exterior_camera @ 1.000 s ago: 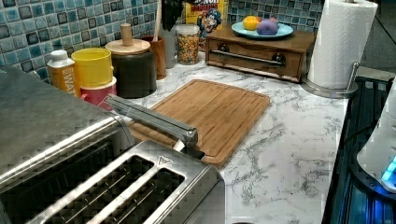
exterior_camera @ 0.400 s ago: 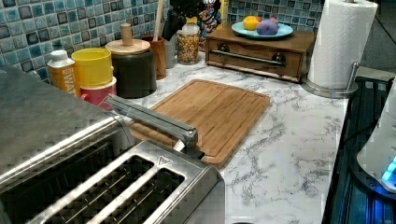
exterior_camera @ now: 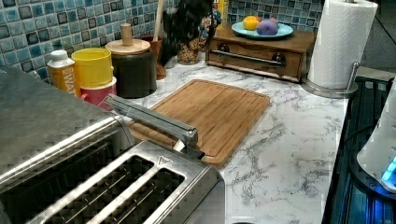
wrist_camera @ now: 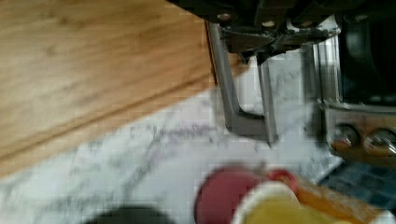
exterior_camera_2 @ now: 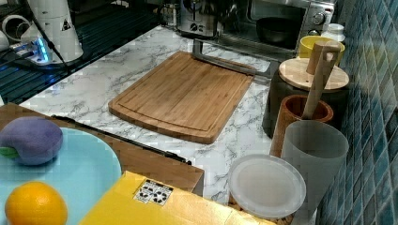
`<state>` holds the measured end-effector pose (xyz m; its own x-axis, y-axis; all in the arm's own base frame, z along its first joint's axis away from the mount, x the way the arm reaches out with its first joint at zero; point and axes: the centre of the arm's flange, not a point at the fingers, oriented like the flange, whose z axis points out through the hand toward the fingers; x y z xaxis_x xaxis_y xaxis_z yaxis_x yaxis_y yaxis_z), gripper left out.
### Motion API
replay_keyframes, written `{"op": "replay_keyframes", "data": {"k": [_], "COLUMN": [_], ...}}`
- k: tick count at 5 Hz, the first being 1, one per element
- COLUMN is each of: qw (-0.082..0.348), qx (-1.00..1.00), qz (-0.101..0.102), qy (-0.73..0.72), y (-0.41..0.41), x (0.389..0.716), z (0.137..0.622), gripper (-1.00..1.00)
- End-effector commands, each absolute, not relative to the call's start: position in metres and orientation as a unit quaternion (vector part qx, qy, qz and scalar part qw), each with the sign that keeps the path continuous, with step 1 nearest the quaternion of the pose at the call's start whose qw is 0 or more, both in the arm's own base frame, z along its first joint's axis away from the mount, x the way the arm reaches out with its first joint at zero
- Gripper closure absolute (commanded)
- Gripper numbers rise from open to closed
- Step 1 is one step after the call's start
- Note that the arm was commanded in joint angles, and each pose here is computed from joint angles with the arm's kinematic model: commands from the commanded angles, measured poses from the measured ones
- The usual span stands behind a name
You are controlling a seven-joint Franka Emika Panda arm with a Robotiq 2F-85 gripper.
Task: Close the oven.
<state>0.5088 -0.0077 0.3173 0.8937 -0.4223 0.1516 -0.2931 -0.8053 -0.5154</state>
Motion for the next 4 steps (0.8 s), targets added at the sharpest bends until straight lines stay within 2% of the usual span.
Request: {"op": "replay_keyframes", "data": {"k": [1,2,4], "qw": [0.26,0.273,0.307], "qx": [-0.923,-0.926,-0.943], "qz": [-0.196,-0.202,-0.116], "qy": [0.203,0.163,0.047], "y": [-0.002,0.003,0.064], "x": [0.518,0.523,0.541], "z": [0.303,0.311,0.268], "gripper": [1.0,1.0,1.0]}}
